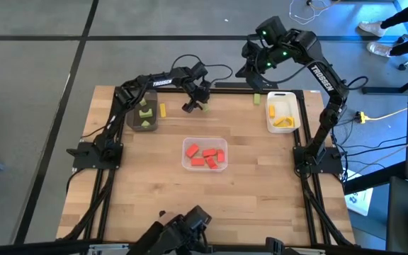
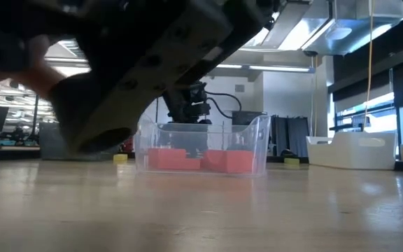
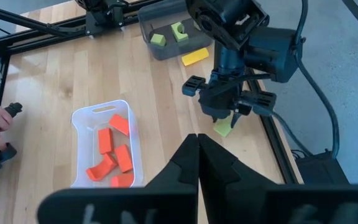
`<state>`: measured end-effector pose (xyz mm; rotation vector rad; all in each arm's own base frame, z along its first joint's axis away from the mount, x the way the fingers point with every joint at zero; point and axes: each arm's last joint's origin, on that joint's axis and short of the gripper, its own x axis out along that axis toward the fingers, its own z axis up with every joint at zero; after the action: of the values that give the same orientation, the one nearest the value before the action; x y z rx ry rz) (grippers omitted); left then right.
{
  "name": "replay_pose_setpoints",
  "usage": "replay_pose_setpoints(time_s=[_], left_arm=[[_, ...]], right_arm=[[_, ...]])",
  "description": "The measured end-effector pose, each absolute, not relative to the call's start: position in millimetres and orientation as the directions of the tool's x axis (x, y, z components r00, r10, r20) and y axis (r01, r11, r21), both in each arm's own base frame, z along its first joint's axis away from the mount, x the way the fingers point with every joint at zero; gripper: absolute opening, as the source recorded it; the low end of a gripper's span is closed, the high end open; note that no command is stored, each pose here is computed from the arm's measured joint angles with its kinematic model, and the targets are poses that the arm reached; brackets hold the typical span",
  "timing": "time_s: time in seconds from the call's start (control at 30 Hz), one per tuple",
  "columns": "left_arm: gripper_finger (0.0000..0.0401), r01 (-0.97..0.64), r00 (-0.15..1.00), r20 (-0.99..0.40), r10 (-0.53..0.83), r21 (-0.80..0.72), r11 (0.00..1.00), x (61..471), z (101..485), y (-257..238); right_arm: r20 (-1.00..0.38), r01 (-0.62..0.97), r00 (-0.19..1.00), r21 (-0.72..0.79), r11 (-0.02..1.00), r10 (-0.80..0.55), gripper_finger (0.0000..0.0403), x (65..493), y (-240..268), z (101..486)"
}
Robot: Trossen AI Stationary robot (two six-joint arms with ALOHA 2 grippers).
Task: Sort & place blocks by color
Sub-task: Put the green block into the black bin
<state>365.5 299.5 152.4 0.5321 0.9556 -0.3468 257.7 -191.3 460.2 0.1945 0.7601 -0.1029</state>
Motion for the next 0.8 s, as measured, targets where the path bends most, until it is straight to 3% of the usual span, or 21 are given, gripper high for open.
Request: replay_pose_setpoints(time_s=[0.53, 0.67, 0.8], left_arm=[[0.0113, 0.431, 0.471, -0.881, -0.03, 0.2, 0.88, 363.1, 139.5, 300.3], [0.0106, 0.309, 0.466, -0.884, -0.035, 0.126, 0.943, 357.1, 158.2, 296.5], [0.0107, 0.208, 0.502, -0.862, -0.073, 0.039, 0.977, 346.3, 198.1, 286.1]], right_arm=[[-0.695, 0.167, 0.719, 0.136, 0.977, -0.026, 0.0, 257.5, -191.4, 460.1], [-0.708, 0.215, 0.703, 0.127, 0.968, -0.063, 0.0, 257.2, -192.4, 459.7], [-0.745, 0.334, 0.637, 0.035, 0.942, -0.198, 0.0, 255.3, -196.5, 458.6]])
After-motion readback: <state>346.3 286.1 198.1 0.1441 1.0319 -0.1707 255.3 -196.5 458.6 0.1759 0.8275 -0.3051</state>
